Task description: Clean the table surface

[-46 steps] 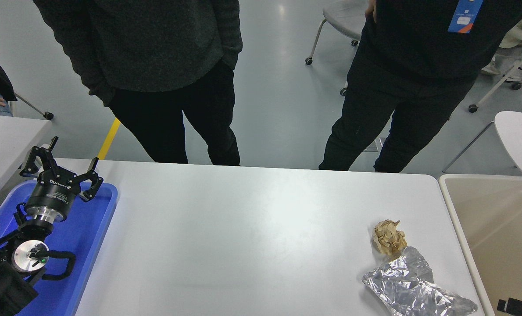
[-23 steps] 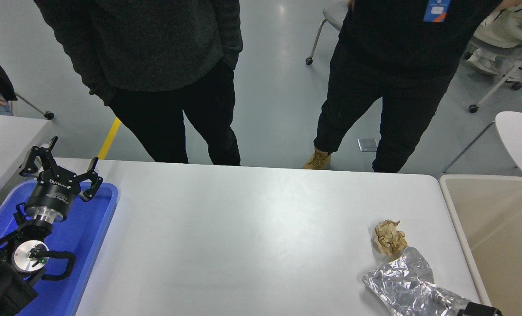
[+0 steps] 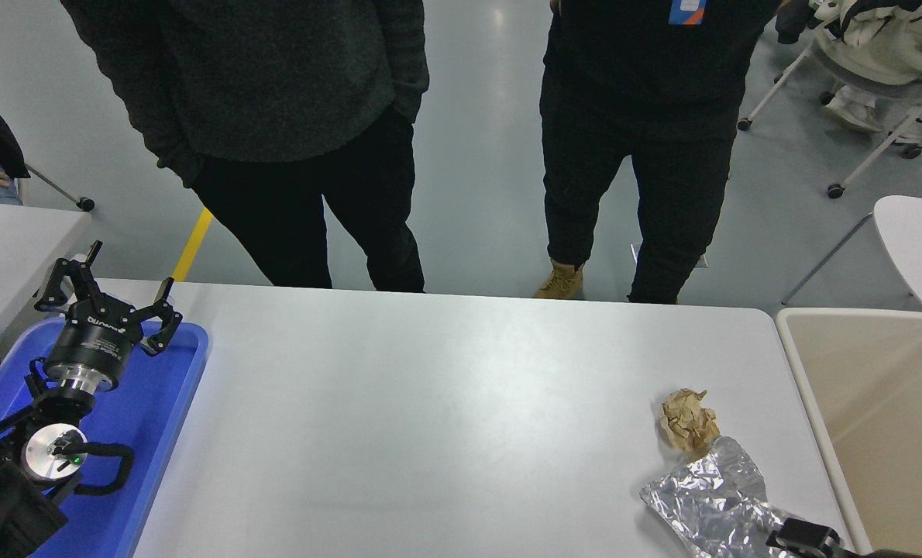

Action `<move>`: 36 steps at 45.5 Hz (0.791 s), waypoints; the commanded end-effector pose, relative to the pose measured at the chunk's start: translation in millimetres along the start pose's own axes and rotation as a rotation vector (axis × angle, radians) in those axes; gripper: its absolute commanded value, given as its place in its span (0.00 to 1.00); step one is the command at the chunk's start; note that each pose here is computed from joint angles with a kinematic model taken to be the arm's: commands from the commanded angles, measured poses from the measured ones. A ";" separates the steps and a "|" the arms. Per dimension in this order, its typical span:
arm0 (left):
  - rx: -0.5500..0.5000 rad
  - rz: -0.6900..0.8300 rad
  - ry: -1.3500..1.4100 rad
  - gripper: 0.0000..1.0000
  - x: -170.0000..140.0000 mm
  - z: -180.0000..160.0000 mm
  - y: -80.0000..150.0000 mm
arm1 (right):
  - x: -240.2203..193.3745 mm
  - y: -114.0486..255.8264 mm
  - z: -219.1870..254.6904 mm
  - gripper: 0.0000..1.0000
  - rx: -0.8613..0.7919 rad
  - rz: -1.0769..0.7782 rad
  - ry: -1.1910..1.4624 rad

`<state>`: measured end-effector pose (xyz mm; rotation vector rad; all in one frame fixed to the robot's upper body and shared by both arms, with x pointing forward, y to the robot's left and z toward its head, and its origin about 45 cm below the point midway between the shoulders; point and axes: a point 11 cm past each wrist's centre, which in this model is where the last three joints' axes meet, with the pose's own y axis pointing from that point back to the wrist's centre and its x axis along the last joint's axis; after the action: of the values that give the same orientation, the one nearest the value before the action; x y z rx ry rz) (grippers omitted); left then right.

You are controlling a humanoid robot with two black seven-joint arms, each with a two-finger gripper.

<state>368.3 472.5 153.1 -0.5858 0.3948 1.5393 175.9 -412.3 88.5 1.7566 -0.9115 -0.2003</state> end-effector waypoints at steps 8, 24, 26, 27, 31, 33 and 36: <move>0.001 0.000 -0.001 1.00 0.0 -0.1 0.0 | 2.1 -15.5 -0.4 0.93 -0.006 0.018 0.033; 0.001 0.001 -0.002 1.00 0.4 0.1 0.2 | 0.3 -15.9 1.8 0.57 -0.024 0.007 0.051; 0.000 0.000 0.000 1.00 0.0 0.1 -0.1 | -0.1 -15.3 5.5 0.46 -0.042 0.004 0.055; 0.001 0.001 -0.002 1.00 0.4 0.1 0.2 | -1.2 -14.9 6.8 0.39 -0.048 -0.001 0.057; 0.001 -0.001 0.000 1.00 -0.1 -0.1 0.0 | -0.6 -12.4 12.0 0.13 -0.067 -0.007 0.051; 0.001 0.000 -0.001 1.00 0.0 -0.1 0.0 | 0.0 -11.0 13.9 0.00 -0.075 -0.010 0.050; 0.001 0.001 -0.002 1.00 0.4 0.1 0.2 | -1.9 -9.6 18.2 0.00 -0.087 -0.021 0.053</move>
<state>368.3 472.5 153.0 -0.5846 0.3949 1.5399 178.4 -416.2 73.8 1.7129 -0.8656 -0.1759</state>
